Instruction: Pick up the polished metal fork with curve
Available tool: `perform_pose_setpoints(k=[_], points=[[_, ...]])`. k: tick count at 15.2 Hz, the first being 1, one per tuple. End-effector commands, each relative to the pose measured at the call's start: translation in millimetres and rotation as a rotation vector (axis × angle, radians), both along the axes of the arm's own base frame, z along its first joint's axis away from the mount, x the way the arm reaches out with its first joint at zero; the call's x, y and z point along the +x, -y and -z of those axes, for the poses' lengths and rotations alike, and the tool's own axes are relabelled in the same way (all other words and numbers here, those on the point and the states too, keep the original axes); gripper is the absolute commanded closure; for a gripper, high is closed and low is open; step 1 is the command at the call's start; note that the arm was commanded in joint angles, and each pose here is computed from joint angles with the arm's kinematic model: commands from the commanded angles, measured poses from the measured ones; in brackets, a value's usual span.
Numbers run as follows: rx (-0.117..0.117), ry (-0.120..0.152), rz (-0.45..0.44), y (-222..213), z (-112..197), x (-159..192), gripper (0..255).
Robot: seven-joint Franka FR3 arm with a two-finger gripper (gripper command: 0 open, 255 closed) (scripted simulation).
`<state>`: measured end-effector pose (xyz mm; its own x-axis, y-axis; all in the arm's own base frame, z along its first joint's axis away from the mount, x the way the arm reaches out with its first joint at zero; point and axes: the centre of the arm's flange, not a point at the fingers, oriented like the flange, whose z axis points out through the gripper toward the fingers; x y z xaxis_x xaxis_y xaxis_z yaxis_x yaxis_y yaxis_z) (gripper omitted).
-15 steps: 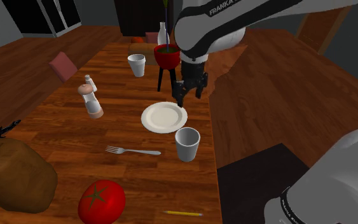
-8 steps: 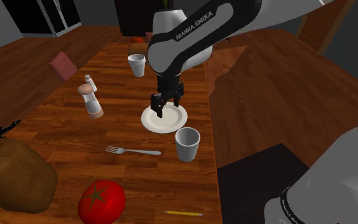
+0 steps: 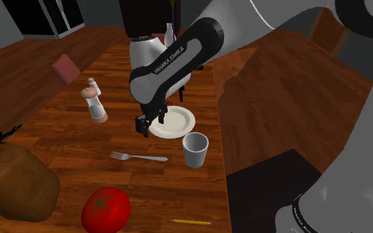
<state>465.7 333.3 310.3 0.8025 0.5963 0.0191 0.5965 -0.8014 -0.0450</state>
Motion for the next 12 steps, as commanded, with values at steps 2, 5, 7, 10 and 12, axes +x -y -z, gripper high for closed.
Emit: perform_pose_setpoints(k=[2, 5, 7, 10, 12], points=[[0.000, 0.010, -0.063, -36, 19, 5, 0], [-0.001, 0.019, -0.125, -70, 40, 6, 0], [-0.002, 0.025, -0.167, -93, 53, 5, 0], [-0.003, 0.035, -0.229, -126, 74, 3, 0], [-0.003, 0.035, -0.235, -129, 81, 3, 0]])
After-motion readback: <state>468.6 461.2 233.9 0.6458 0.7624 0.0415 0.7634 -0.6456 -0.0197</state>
